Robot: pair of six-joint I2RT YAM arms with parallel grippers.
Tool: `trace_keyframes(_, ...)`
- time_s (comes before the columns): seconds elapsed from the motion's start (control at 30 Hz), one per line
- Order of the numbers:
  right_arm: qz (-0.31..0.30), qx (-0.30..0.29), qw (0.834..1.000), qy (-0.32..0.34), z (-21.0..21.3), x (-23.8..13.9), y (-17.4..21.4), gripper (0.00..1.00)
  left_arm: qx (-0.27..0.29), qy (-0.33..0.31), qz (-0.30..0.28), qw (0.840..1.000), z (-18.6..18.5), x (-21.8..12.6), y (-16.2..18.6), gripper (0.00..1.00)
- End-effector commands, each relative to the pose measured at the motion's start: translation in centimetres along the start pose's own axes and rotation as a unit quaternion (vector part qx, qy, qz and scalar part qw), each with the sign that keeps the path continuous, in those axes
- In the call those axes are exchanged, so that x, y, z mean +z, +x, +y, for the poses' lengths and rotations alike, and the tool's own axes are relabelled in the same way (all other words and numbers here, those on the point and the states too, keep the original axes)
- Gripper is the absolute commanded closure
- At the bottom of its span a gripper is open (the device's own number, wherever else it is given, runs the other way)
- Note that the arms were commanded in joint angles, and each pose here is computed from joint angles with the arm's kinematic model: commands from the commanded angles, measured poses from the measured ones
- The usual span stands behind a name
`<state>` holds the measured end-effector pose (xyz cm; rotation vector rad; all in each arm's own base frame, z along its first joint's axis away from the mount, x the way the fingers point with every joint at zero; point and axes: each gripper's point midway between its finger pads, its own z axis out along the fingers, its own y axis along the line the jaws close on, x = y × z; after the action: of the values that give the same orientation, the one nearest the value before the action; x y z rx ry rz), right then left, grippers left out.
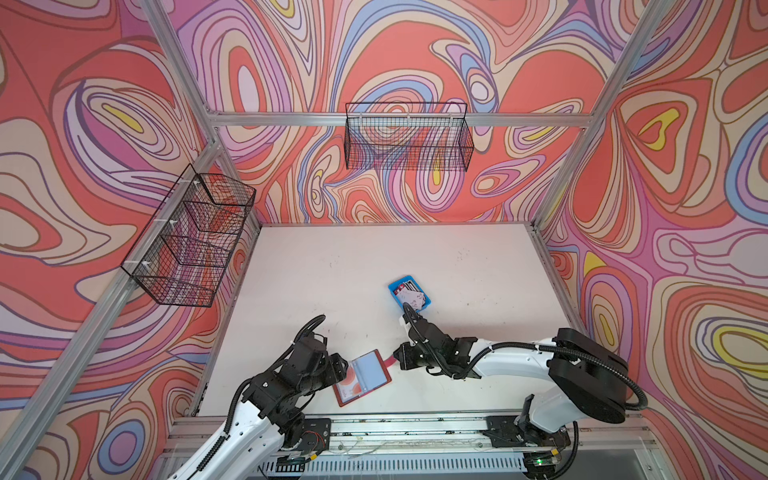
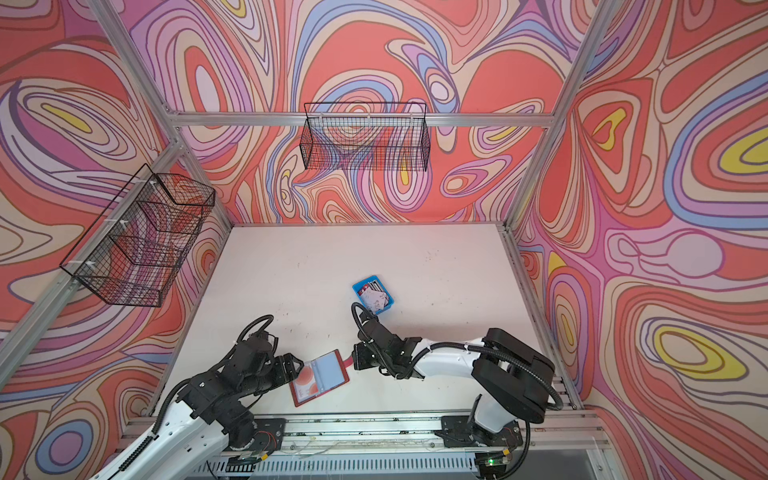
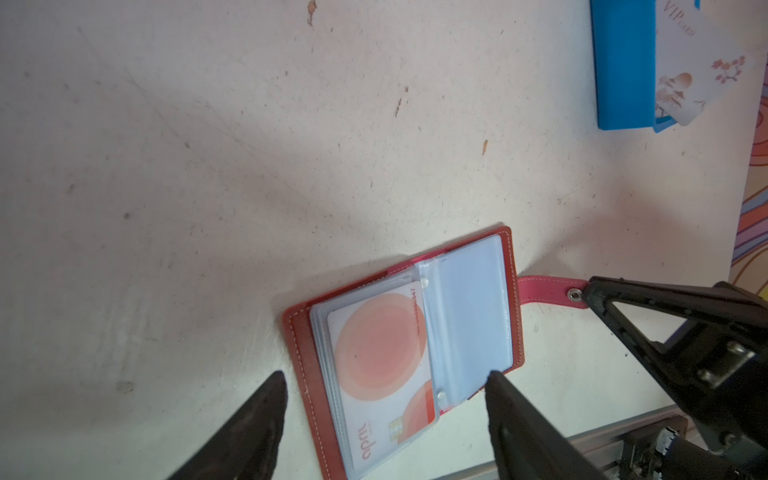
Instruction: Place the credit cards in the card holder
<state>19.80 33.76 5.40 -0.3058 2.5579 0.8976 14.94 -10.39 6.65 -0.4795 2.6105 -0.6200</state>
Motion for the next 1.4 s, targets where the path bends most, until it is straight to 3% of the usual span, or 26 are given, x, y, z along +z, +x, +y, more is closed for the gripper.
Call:
trace_keyframes(0.0, 0.0, 0.007, 1.0, -0.011, 0.2, 0.0, 0.1, 1.0, -0.012, -0.005, 0.0, 1.0, 0.2, -0.3, 0.0, 0.19)
trace_keyframes(0.2, -0.01, 0.022, 0.999, -0.028, 0.5, -0.3, 0.0, 1.0, -0.049, -0.033, -0.004, 0.998, 1.3, -1.0, 0.0, 0.08)
trace_keyframes(0.87, -0.01, 0.043, 0.997, -0.064, 1.0, -0.1, 0.6, 1.0, -0.085, 0.015, 0.043, 0.995, 0.0, 2.3, 1.7, 0.08)
trace_keyframes(1.13, -0.002, 0.048, 0.996, -0.075, 1.4, 0.5, 0.9, 1.0, -0.07, 0.071, 0.065, 0.993, -2.5, 2.8, 1.9, 0.07)
trace_keyframes(1.37, 0.002, 0.049, 0.995, -0.082, 1.7, 1.0, 1.2, 1.0, -0.052, 0.099, 0.047, 0.993, -4.0, 2.5, 0.8, 0.07)
